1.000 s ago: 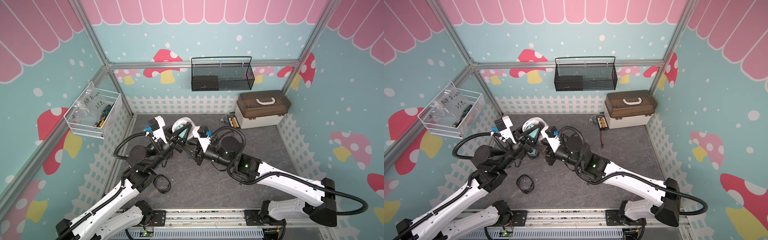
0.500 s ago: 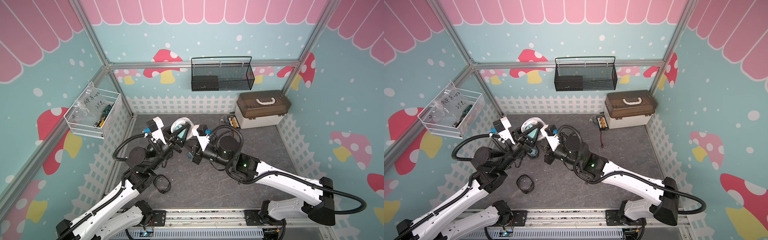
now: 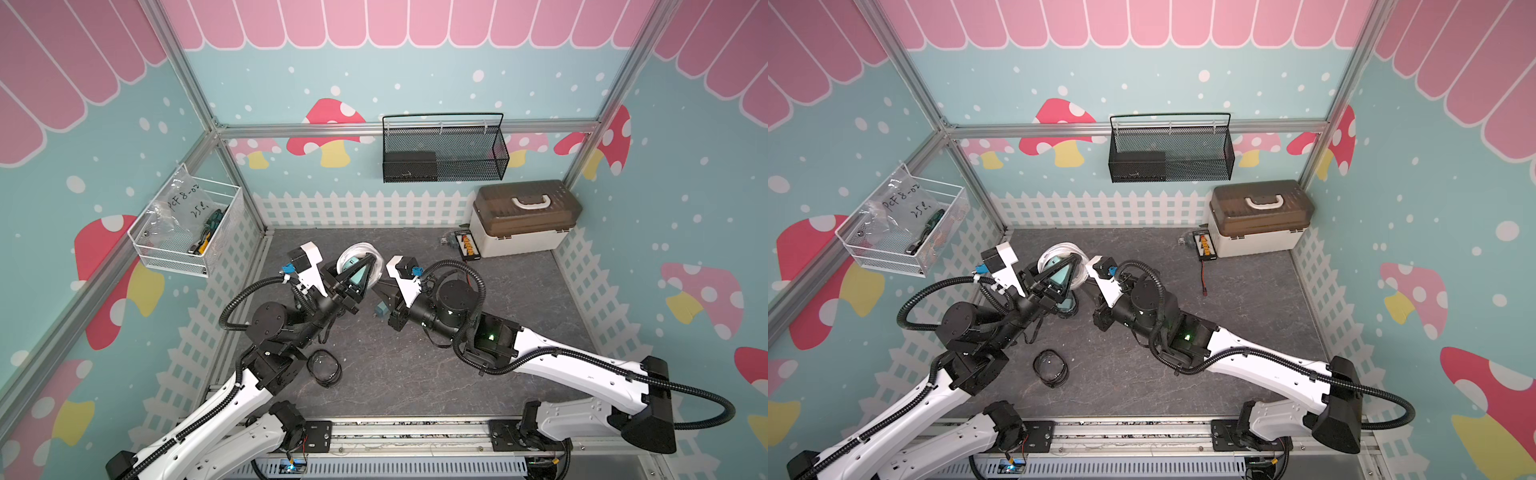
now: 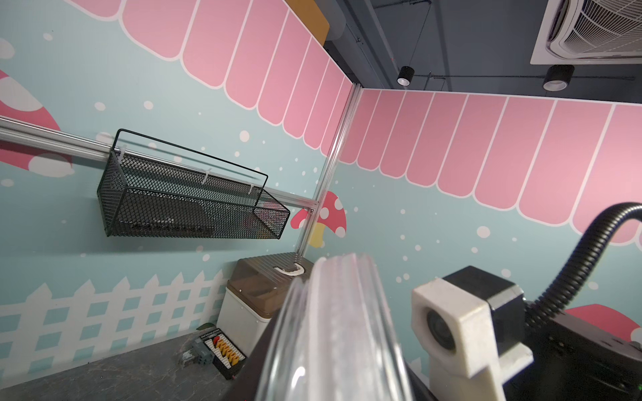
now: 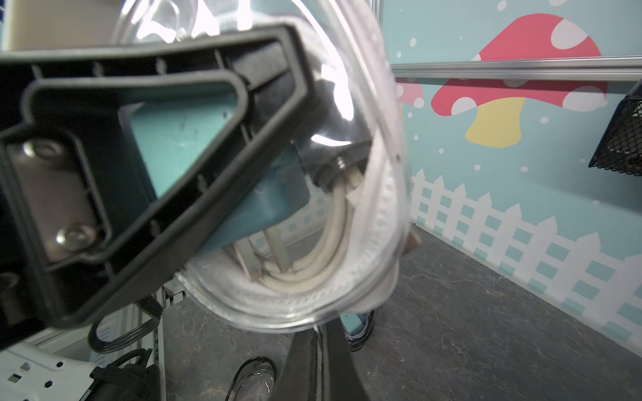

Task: Pack away charging kits
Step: Zip the zipper on the storage bag.

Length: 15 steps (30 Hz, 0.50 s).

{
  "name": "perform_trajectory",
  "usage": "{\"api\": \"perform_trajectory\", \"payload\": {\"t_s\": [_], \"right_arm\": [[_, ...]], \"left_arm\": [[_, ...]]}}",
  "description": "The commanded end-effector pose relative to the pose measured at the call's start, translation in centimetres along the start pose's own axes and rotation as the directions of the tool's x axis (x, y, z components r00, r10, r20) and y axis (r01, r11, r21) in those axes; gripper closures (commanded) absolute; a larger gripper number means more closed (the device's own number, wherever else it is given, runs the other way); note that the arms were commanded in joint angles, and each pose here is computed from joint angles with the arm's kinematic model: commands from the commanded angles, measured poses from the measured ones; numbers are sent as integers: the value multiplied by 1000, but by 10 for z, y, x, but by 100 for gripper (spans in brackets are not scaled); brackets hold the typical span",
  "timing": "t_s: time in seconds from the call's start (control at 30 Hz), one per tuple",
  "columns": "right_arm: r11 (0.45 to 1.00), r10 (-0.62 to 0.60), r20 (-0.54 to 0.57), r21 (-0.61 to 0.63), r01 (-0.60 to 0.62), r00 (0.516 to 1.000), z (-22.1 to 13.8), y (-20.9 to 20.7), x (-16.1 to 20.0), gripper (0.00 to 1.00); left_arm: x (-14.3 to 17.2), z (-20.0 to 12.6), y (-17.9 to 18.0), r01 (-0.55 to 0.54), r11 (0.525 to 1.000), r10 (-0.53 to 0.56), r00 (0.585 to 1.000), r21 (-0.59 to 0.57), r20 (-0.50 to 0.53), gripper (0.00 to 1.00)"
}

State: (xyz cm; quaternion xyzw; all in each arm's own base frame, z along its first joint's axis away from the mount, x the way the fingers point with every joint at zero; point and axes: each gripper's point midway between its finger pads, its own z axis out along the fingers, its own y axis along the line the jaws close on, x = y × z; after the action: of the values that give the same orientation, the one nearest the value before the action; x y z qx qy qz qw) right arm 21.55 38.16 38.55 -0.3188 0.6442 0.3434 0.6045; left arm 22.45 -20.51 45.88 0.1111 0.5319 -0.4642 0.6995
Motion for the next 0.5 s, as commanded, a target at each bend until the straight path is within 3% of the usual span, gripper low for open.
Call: {"api": "perform_trajectory", "payload": {"t_s": [0.0,0.3,0.47], "right_arm": [[979,-34,-9,199,35,999,-12,-43,-2,100],[965,-88,8,249,83,996,-26,-53,-21,100],[976,-118,29,188,111,993,-34,-42,-35,100]], "left_arm": [[-31,-13,-16,1,999,-5,996,44,91,100],[-18,-8,-20,24,996,-27,999,86,37,100],[-2,-7,-11,49,997,-50,999,63,11,100]]}}
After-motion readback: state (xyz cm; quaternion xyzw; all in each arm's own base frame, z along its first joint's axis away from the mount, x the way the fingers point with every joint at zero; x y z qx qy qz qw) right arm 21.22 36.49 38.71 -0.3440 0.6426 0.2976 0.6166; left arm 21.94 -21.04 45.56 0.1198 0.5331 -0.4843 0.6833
